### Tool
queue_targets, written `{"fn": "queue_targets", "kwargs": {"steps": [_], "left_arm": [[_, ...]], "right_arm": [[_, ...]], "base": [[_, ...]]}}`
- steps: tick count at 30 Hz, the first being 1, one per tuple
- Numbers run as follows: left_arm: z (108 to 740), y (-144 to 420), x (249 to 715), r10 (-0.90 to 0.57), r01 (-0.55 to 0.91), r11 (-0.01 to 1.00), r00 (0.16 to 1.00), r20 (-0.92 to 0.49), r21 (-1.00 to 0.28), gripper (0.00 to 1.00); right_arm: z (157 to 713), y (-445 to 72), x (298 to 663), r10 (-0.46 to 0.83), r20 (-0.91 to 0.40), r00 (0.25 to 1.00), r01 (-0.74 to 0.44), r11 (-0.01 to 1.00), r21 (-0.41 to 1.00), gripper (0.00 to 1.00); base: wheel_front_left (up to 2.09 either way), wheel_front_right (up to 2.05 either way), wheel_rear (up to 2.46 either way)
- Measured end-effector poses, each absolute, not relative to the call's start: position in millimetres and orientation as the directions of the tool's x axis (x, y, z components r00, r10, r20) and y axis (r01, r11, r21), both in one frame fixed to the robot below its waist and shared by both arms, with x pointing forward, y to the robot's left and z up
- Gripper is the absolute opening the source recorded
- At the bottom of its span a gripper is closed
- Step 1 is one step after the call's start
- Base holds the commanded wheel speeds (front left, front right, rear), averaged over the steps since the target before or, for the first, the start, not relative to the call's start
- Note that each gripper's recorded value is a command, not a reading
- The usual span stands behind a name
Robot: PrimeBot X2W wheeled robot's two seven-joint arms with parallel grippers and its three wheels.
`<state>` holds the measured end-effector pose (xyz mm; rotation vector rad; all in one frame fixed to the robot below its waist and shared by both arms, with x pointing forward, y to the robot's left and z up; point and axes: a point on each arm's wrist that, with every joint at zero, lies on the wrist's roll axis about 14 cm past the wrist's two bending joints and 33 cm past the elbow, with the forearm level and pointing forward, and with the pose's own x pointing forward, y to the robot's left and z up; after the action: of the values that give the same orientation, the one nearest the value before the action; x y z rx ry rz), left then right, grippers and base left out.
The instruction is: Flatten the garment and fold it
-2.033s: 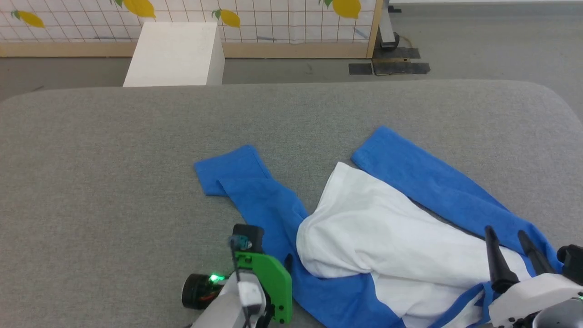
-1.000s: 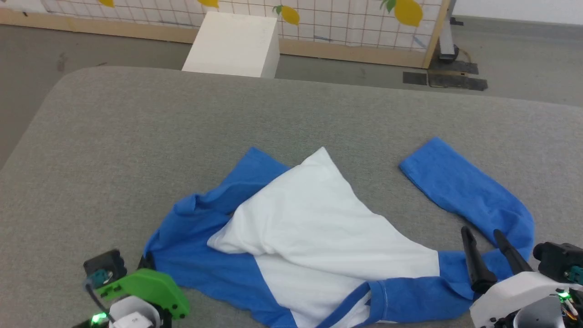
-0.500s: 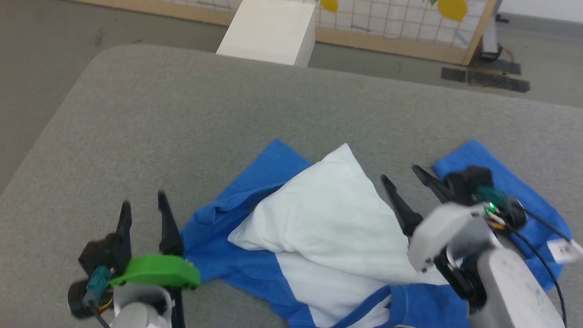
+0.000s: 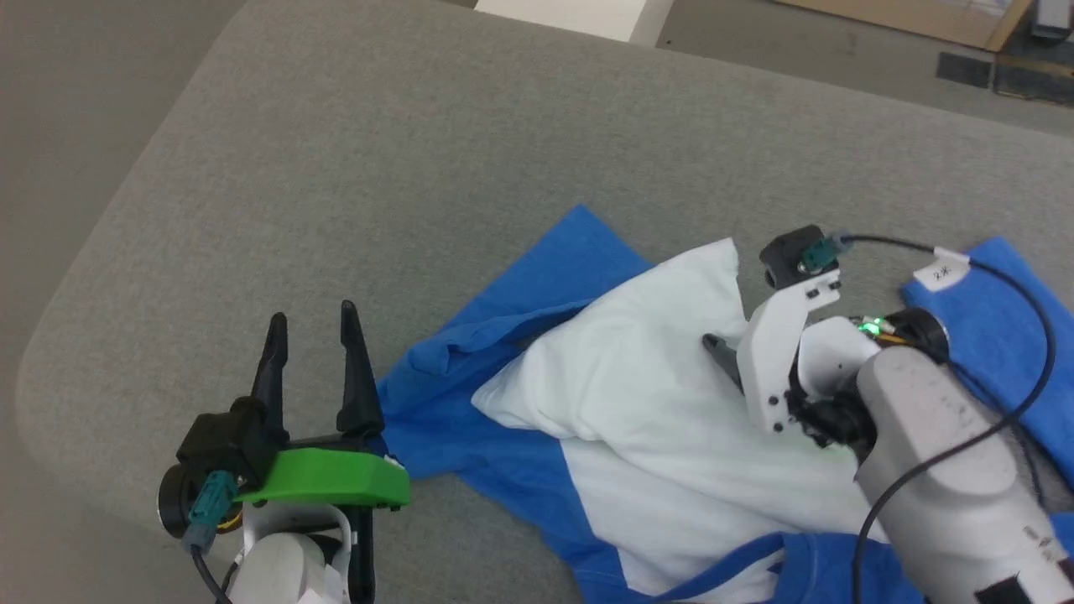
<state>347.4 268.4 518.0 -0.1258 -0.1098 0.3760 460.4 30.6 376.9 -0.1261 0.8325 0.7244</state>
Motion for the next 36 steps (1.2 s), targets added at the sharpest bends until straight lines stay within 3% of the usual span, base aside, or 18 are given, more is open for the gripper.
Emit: {"fn": "queue_targets", "kwargs": {"steps": [2, 3, 5, 8, 12, 16, 20, 21, 22, 23, 29, 36], "left_arm": [[514, 271, 345, 0.386, -0.374, 0.917, 0.920, 0.069, -0.142, 1.00], [512, 273, 344, 0.393, -0.382, 0.914, 0.918, 0.062, -0.140, 1.00], [509, 274, 344, 0.399, -0.389, 0.911, 0.916, 0.052, -0.137, 1.00], [507, 276, 344, 0.408, -0.400, 0.907, 0.912, 0.043, -0.131, 1.00], [505, 274, 347, 0.402, -0.395, 0.909, 0.915, 0.038, -0.132, 1.00], [501, 270, 350, 0.389, -0.382, 0.914, 0.921, 0.029, -0.135, 1.00], [500, 264, 357, 0.366, -0.359, 0.923, 0.930, 0.027, -0.140, 1.00], [499, 263, 358, 0.362, -0.356, 0.924, 0.932, 0.025, -0.141, 1.00], [498, 262, 359, 0.358, -0.351, 0.925, 0.933, 0.024, -0.142, 1.00], [498, 260, 360, 0.352, -0.345, 0.928, 0.936, 0.024, -0.143, 1.00], [496, 253, 359, 0.323, -0.317, 0.937, 0.946, 0.019, -0.149, 1.00], [484, 242, 340, 0.276, -0.276, 0.950, 0.961, -0.016, -0.147, 1.00]], "right_arm": [[373, 33, 463, 0.525, -0.750, 0.403, -0.642, 0.746, 0.177, 0.23], [373, 34, 465, 0.524, -0.757, 0.390, -0.640, 0.746, 0.186, 0.00], [375, 33, 473, 0.522, -0.757, 0.393, -0.637, 0.748, 0.186, 0.00], [384, 28, 492, 0.538, -0.708, 0.457, -0.606, 0.771, 0.194, 0.00], [421, 0, 539, 0.505, -0.582, 0.638, -0.521, 0.839, 0.157, 0.00], [463, -48, 585, 0.390, -0.443, 0.807, -0.387, 0.917, 0.102, 0.00], [470, -86, 600, 0.277, -0.409, 0.870, -0.274, 0.960, 0.067, 0.00], [468, -89, 600, 0.266, -0.408, 0.873, -0.261, 0.963, 0.071, 0.03], [466, -91, 599, 0.258, -0.408, 0.876, -0.247, 0.966, 0.080, 0.46], [463, -92, 597, 0.252, -0.413, 0.875, -0.236, 0.968, 0.090, 1.00], [473, -85, 583, 0.265, -0.339, 0.903, -0.233, 0.963, 0.134, 1.00], [490, -76, 522, 0.333, -0.160, 0.929, -0.308, 0.937, 0.164, 1.00]], "base": [[0.00, 0.00, 0.00], [0.00, 0.00, 0.00], [0.00, 0.00, 0.00], [0.00, 0.00, 0.00], [0.00, 0.00, 0.00], [0.00, 0.00, 0.00], [0.00, 0.00, 0.00], [0.00, 0.00, 0.00], [0.00, 0.00, 0.00], [0.00, 0.00, 0.00], [0.00, 0.00, 0.00], [0.00, 0.00, 0.00]]}}
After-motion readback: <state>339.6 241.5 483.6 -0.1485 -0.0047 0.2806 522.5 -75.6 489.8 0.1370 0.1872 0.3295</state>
